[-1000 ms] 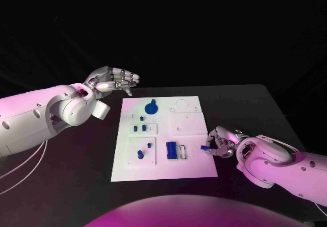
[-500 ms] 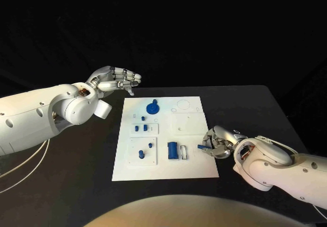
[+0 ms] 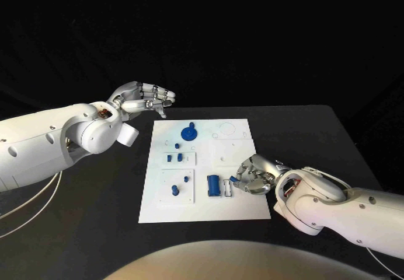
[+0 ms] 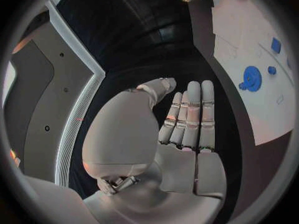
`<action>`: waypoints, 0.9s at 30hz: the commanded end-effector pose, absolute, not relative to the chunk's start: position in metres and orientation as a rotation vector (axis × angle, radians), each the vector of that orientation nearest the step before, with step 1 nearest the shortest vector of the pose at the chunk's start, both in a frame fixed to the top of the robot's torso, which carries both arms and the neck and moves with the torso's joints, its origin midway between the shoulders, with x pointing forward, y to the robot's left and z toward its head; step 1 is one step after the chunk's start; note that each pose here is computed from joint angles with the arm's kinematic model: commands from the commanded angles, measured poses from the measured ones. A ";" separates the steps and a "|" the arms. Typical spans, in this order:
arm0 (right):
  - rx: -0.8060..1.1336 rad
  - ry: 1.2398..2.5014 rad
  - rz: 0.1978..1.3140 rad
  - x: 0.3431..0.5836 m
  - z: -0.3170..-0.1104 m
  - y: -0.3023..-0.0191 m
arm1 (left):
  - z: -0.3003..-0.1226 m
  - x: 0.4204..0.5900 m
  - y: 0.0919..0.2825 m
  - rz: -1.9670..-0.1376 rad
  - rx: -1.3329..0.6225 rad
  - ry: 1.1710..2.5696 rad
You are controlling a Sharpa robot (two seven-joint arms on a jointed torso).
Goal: Assemble the parts on the task board
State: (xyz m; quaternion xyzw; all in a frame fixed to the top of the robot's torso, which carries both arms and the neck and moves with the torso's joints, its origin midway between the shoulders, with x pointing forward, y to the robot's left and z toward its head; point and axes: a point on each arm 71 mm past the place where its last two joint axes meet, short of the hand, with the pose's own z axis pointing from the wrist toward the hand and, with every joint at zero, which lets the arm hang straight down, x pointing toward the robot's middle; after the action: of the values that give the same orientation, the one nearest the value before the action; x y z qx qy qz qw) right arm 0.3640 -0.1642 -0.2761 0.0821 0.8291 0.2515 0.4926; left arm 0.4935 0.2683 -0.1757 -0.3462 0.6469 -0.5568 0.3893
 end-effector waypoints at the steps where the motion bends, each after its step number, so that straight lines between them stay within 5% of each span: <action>1: 0.243 2.052 0.634 0.364 -0.281 -0.160 | -0.175 0.493 0.265 -1.437 -0.869 1.653; 27: 0.249 2.118 0.621 0.366 -0.295 -0.147 | -0.175 0.493 0.265 -1.437 -0.870 1.656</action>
State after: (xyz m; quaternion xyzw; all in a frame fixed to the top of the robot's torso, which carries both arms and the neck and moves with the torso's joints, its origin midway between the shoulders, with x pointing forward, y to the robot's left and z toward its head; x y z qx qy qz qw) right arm 0.3686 -0.1477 -0.2918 0.1119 0.8461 0.2564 0.4538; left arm 0.4933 0.2672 -0.1758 -0.3457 0.6480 -0.5572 0.3874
